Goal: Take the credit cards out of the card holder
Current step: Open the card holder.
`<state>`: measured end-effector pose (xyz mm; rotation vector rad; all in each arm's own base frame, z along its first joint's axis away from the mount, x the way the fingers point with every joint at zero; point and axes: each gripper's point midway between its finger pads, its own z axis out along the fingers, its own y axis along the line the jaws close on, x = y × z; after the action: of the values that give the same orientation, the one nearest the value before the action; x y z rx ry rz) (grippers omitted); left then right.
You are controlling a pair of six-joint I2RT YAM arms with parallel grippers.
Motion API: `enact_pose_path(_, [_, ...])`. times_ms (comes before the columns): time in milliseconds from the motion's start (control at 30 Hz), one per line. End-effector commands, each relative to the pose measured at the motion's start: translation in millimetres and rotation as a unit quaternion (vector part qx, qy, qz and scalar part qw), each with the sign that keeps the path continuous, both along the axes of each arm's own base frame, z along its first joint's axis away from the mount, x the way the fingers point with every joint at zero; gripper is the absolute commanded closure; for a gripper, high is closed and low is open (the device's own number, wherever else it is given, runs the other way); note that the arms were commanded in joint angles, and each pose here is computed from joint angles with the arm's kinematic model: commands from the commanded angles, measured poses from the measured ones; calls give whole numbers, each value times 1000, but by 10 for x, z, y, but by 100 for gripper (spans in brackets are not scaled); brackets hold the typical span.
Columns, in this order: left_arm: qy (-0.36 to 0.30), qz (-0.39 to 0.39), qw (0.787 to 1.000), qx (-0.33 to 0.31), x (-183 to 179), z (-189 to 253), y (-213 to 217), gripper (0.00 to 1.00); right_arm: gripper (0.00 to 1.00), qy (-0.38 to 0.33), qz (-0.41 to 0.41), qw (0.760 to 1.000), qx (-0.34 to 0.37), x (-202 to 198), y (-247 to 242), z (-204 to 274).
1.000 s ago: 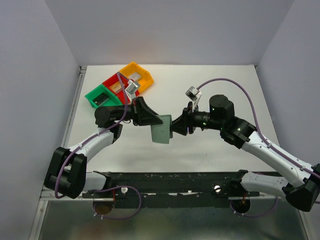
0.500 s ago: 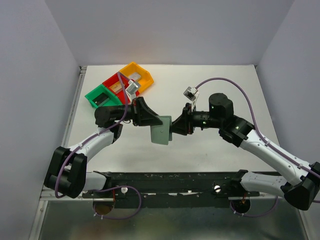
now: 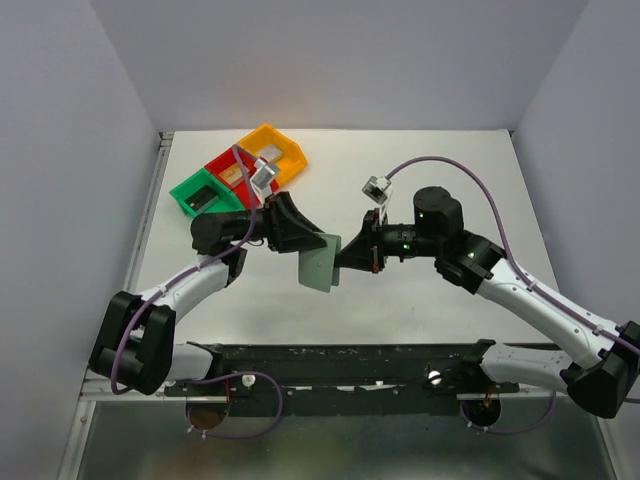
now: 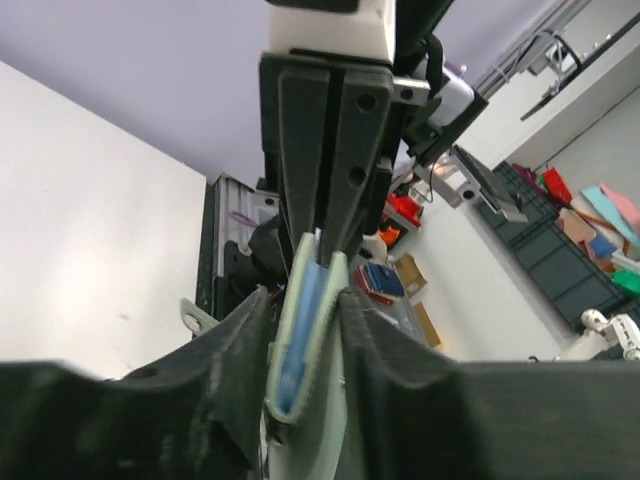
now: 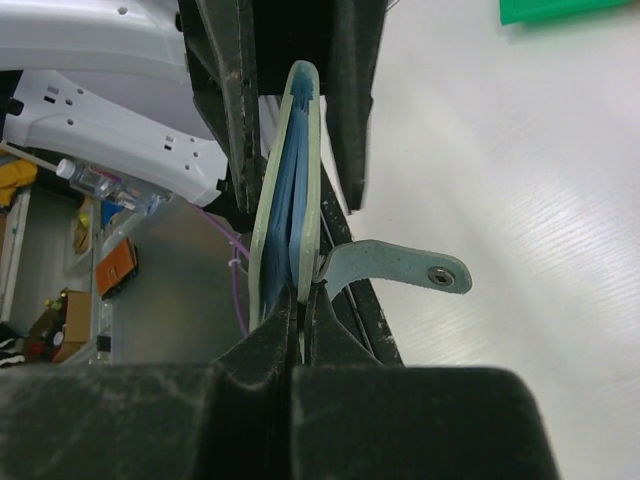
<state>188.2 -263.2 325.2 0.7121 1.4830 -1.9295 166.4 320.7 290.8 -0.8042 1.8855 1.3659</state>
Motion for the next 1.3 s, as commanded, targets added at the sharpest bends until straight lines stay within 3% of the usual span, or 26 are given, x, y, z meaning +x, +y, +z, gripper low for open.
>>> enact_pose_path(0, [-80, 81, 992, -55, 181, 173, 93, 41, 100, -39, 15, 999, 18, -96, 9, 243])
enact_pose_path(33, [-72, 98, 991, -52, 246, 139, 119, 32, 100, -44, 13, 999, 17, -105, -16, 260])
enact_pose_path(67, [-56, 116, 991, -45, 324, 89, 143, 8, 100, -45, 12, 999, 14, -118, -40, 261])
enact_pose_path(100, [-49, 134, 989, -38, 395, 44, 168, 1, 100, -51, 10, 999, 14, -131, -62, 287])
enact_pose_path(300, [-32, 246, 968, 31, 737, -175, 304, 1, 100, -70, -23, 997, -21, -70, -210, 290])
enact_pose_path(400, [-14, 318, 946, 59, 888, -175, 429, 1, 100, -84, -42, 995, -41, -33, -295, 301])
enact_pose_path(467, [46, 373, 925, 60, 974, -154, 573, 1, 99, -87, -56, 993, -52, -4, -351, 311])
enact_pose_path(533, [49, 407, 912, 35, 975, -110, 698, 1, 99, -87, -73, 991, -68, 41, -403, 299])
enact_pose_path(633, [47, 393, 918, -1, 921, -14, 687, 1, 100, -81, -117, 985, -103, 156, -518, 254])
enact_pose_path(700, [55, 381, 920, 76, 1010, -194, 613, 2, 100, -74, -145, 978, -133, 234, -604, 198])
enact_pose_path(767, [57, 370, 921, 111, 1006, -307, 529, 2, 99, -70, -165, 971, -156, 296, -668, 150])
enact_pose_path(900, [53, 346, 932, 93, 825, -347, 342, 1, 100, -54, -184, 965, -181, 345, -710, 40])
enact_pose_path(1100, [2, 301, 947, 116, 552, -330, -40, 1, 100, -32, -204, 956, -208, 409, -721, -85])
enact_pose_path(1267, [4, 279, 954, 110, 464, -338, -163, 1, 100, -23, -210, 954, -212, 430, -702, -103])
